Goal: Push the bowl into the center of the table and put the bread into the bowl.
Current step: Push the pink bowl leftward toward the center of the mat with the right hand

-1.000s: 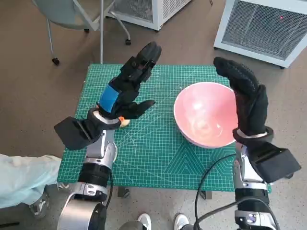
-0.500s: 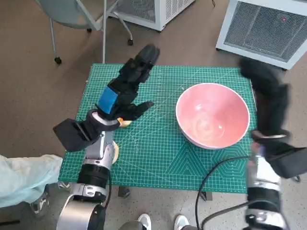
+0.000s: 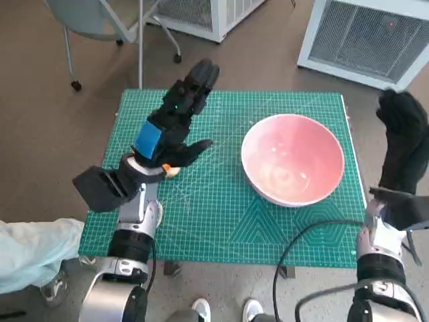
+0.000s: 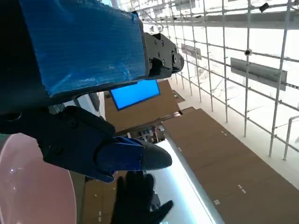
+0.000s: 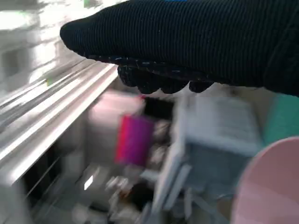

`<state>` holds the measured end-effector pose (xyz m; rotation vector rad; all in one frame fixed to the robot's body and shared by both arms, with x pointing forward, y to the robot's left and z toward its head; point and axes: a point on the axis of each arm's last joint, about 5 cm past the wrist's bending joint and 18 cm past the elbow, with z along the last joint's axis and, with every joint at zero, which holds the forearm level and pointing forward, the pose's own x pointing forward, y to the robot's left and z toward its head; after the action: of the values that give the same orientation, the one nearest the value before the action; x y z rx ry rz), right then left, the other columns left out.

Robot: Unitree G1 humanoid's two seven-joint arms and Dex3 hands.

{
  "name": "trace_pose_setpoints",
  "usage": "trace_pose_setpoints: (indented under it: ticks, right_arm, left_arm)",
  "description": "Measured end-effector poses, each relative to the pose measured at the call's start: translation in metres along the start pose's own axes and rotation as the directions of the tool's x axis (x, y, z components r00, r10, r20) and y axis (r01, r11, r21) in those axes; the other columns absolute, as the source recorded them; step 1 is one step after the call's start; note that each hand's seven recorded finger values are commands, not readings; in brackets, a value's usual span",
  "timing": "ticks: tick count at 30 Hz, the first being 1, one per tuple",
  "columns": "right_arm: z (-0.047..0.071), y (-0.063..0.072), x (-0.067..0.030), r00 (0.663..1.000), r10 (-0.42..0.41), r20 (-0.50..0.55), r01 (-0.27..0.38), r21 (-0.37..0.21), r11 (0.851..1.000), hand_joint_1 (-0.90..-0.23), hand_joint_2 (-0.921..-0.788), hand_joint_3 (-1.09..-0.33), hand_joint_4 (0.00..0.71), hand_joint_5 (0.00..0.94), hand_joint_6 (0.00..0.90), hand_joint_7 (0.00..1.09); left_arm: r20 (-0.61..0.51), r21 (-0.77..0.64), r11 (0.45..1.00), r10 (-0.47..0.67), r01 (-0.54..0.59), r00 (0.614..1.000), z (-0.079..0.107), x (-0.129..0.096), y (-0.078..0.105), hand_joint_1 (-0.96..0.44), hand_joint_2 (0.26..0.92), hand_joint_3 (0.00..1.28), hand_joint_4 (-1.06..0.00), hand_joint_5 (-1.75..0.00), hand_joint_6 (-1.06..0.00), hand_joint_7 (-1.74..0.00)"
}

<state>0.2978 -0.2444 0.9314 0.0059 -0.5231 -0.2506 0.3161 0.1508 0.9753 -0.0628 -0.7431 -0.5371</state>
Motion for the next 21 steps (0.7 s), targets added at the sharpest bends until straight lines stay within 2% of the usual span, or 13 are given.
trace_pose_setpoints:
  ticks: [10, 15, 21]
  right_arm:
    - [-0.016, 0.004, -0.0089, 0.981, -0.035, -0.192, 0.041, 0.026, 0.999, -0.576, -0.921, -0.891, 0.113, 0.001, 0.021, 0.42]
    - [-0.024, 0.011, -0.0142, 0.957, -0.027, -0.29, 0.043, 0.051, 0.998, -0.595, -0.921, -0.883, 0.118, 0.003, 0.033, 0.41]
    - [-0.028, 0.023, -0.0149, 0.931, 0.001, -0.366, 0.033, 0.087, 0.996, -0.616, -0.921, -0.879, 0.123, 0.004, 0.042, 0.4]
  left_arm:
    - [-0.005, 0.0, 1.0, 0.026, -0.026, 1.0, -0.001, -0.003, 0.001, -0.54, 0.921, 0.32, -0.08, -0.01, -0.18, -0.07]
    - [-0.006, 0.002, 0.999, 0.04, -0.04, 0.999, -0.001, -0.004, 0.002, -0.55, 0.921, 0.32, -0.08, -0.01, -0.18, -0.07]
    - [-0.009, 0.006, 0.999, 0.052, -0.052, 0.999, -0.001, -0.006, 0.002, -0.56, 0.921, 0.32, -0.08, -0.01, -0.19, -0.07]
